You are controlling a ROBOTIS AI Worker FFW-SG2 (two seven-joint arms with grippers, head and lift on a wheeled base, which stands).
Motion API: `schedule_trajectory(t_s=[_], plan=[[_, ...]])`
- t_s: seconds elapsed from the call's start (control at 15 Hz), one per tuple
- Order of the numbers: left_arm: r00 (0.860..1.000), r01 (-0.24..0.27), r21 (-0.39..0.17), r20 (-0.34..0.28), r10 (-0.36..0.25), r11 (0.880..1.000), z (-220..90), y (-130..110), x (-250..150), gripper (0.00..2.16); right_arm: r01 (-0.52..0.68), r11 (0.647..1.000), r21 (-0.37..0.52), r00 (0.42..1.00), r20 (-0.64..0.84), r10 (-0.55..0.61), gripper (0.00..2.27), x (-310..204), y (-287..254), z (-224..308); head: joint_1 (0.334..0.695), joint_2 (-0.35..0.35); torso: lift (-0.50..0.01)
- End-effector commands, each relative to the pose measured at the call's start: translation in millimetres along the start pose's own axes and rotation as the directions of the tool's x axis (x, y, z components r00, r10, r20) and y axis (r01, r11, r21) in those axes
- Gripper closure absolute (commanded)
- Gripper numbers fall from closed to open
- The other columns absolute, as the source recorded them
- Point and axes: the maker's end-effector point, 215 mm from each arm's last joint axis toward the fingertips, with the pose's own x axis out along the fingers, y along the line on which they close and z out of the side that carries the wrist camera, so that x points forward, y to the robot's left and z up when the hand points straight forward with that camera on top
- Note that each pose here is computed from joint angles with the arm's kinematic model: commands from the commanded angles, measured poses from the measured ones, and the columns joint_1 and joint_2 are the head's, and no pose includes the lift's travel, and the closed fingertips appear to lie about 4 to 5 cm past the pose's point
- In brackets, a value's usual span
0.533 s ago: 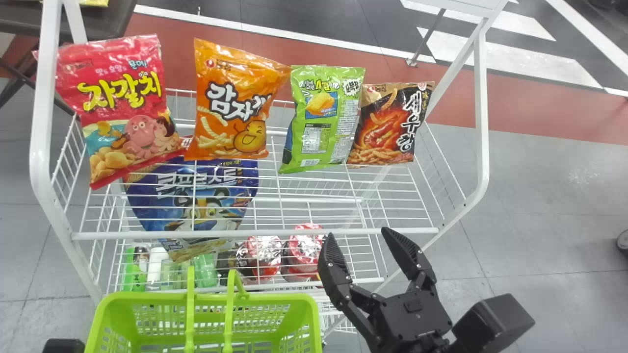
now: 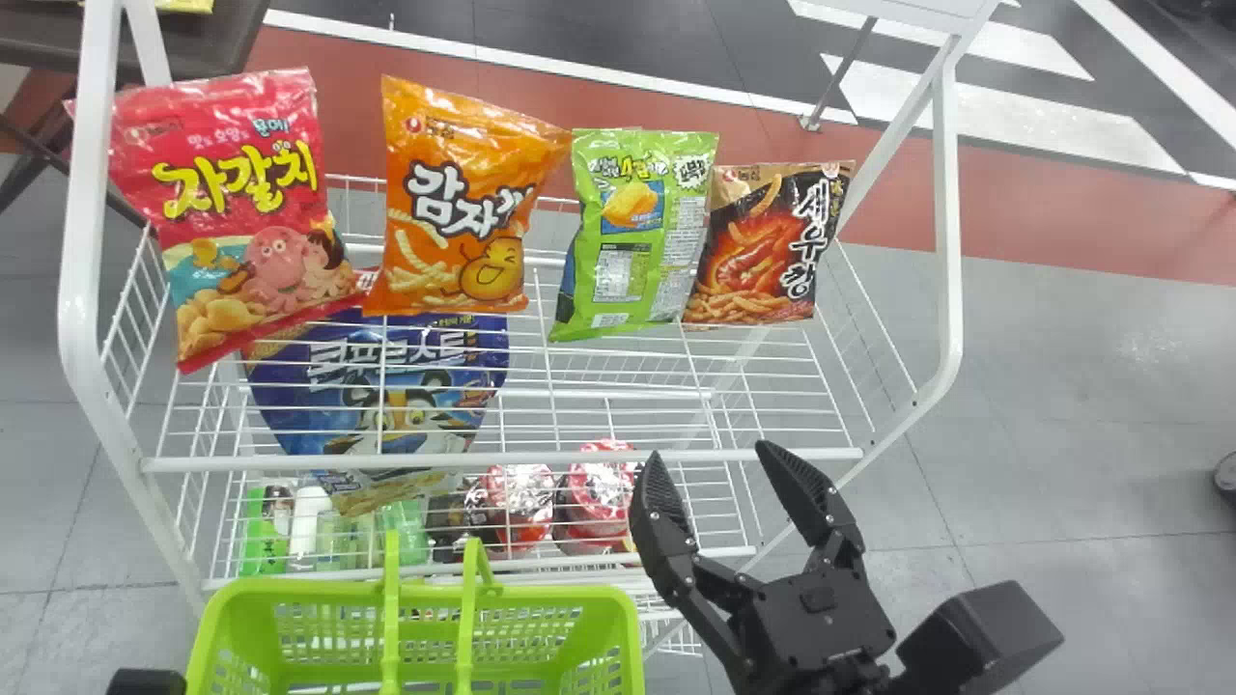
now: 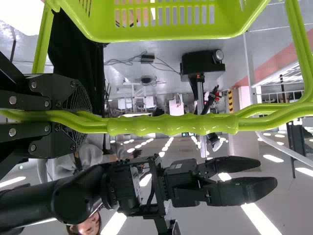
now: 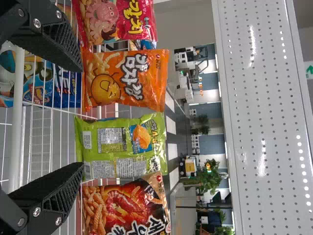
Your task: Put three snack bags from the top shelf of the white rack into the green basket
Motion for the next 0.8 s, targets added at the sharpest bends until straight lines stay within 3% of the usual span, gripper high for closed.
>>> schedule_trajectory(t_s=[0.0,0.27,0.6,0.73], plan=[[1.0,0.004,-0.006,0.001,-0.004,1.0,-2,0,0,2.12,-0.002,1.0,-0.002,1.0,0.003,0.002,0.14,1,0,1,0.695,-0.35,0.0],[1.0,0.008,-0.005,0.002,-0.008,1.0,-1,0,0,2.12,-0.044,0.999,-0.016,0.999,-0.013,0.044,0.14,47,17,4,0.695,-0.35,0.0],[1.0,0.003,0.008,-0.008,-0.003,1.0,2,0,3,2.12,-0.212,0.977,-0.021,0.977,-0.02,0.211,0.14,159,107,11,0.695,-0.35,0.0],[1.0,0.004,0.009,-0.01,-0.004,1.0,3,0,3,2.12,-0.279,0.96,-0.02,0.96,-0.039,0.278,0.14,199,146,6,0.695,-0.23,0.0]])
